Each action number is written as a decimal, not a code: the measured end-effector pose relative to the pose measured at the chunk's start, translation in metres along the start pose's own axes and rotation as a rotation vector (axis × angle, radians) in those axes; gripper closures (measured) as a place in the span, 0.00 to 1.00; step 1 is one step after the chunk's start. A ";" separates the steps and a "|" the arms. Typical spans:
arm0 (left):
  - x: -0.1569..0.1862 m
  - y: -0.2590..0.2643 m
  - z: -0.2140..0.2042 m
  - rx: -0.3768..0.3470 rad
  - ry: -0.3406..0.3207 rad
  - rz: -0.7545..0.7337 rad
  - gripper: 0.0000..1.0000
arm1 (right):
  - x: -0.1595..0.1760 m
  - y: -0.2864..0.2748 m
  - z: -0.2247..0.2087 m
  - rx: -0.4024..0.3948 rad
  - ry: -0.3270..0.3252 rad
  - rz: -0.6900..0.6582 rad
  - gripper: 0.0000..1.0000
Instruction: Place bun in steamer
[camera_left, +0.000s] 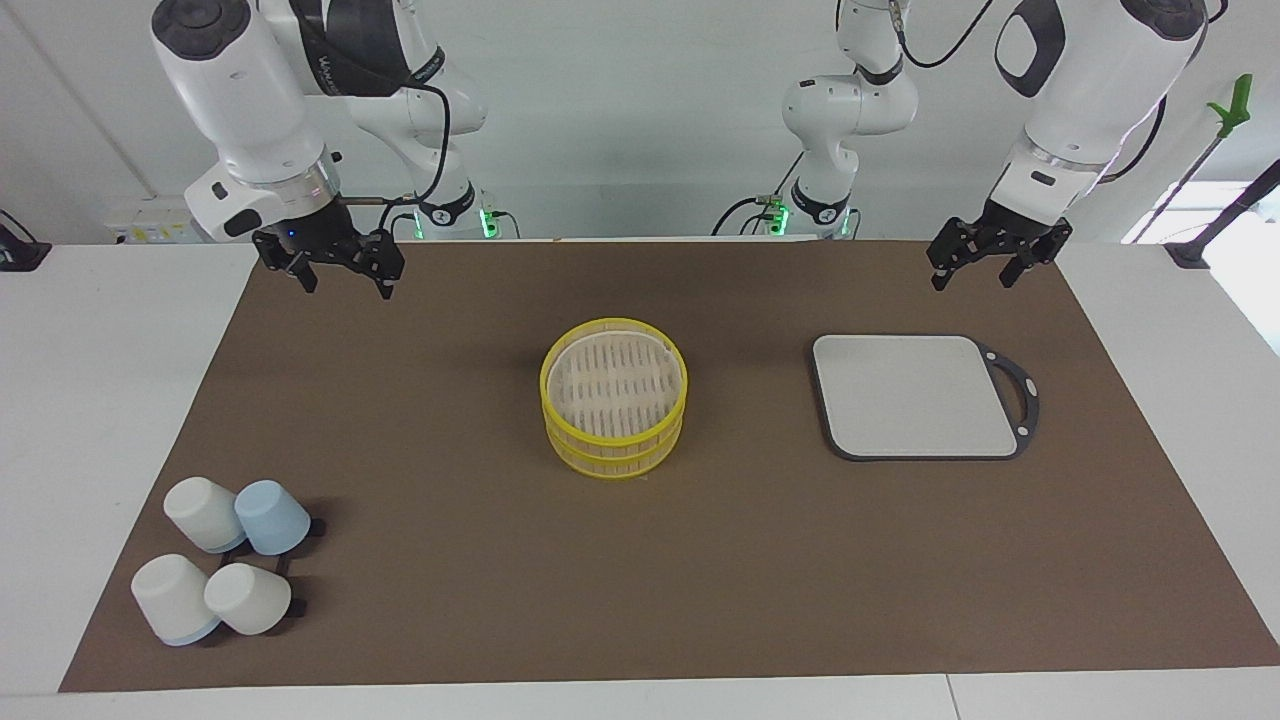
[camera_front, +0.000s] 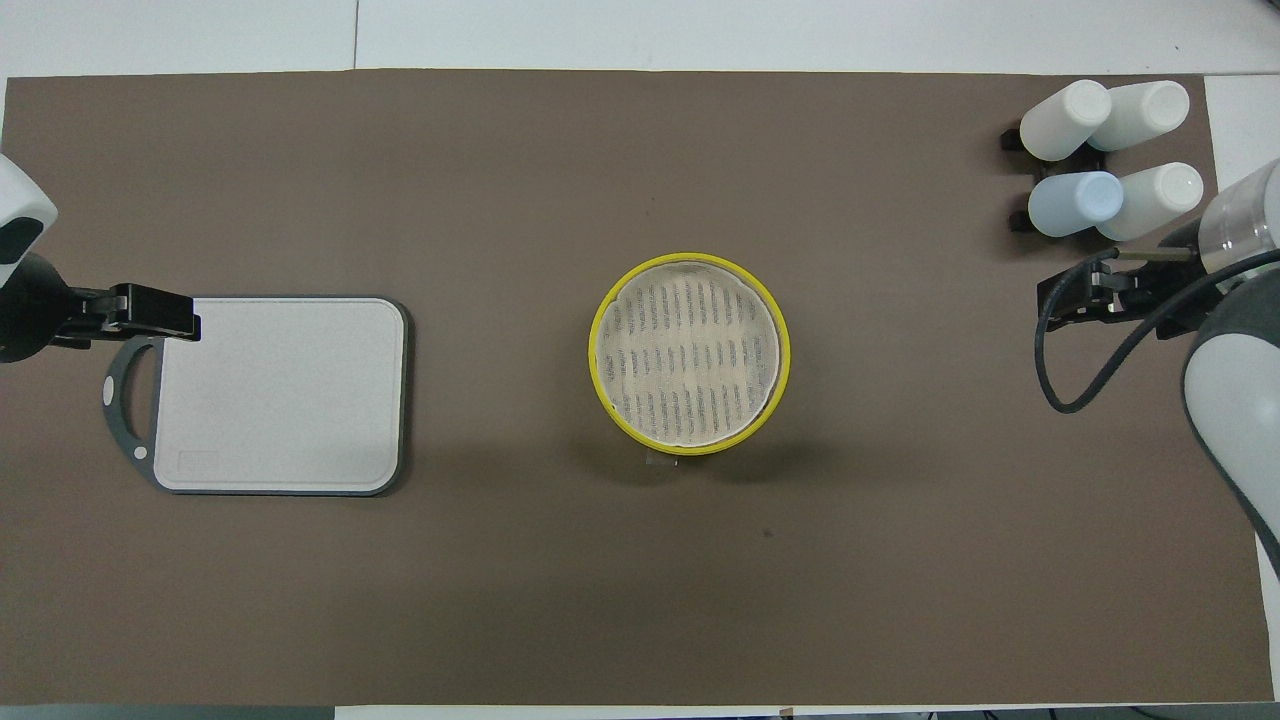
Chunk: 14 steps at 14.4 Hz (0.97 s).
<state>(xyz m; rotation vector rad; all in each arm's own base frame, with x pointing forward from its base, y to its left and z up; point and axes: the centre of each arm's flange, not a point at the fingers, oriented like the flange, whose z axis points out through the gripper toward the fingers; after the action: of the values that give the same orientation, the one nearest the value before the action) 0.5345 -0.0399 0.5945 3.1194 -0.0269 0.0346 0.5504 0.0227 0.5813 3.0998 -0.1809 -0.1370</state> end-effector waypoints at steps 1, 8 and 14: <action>0.000 0.000 0.000 0.000 0.000 0.000 0.00 | -0.001 0.009 0.004 0.013 -0.009 0.005 0.00; 0.000 0.001 0.000 0.000 0.000 0.002 0.00 | 0.001 0.019 0.007 0.028 0.027 0.012 0.00; 0.000 0.000 0.000 0.000 0.001 0.001 0.00 | 0.002 0.020 0.003 0.028 0.039 -0.046 0.00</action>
<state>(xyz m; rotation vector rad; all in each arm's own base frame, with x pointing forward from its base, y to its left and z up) 0.5346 -0.0402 0.5947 3.1194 -0.0278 0.0367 0.5497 0.0023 0.5788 3.1333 -0.1107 -0.0762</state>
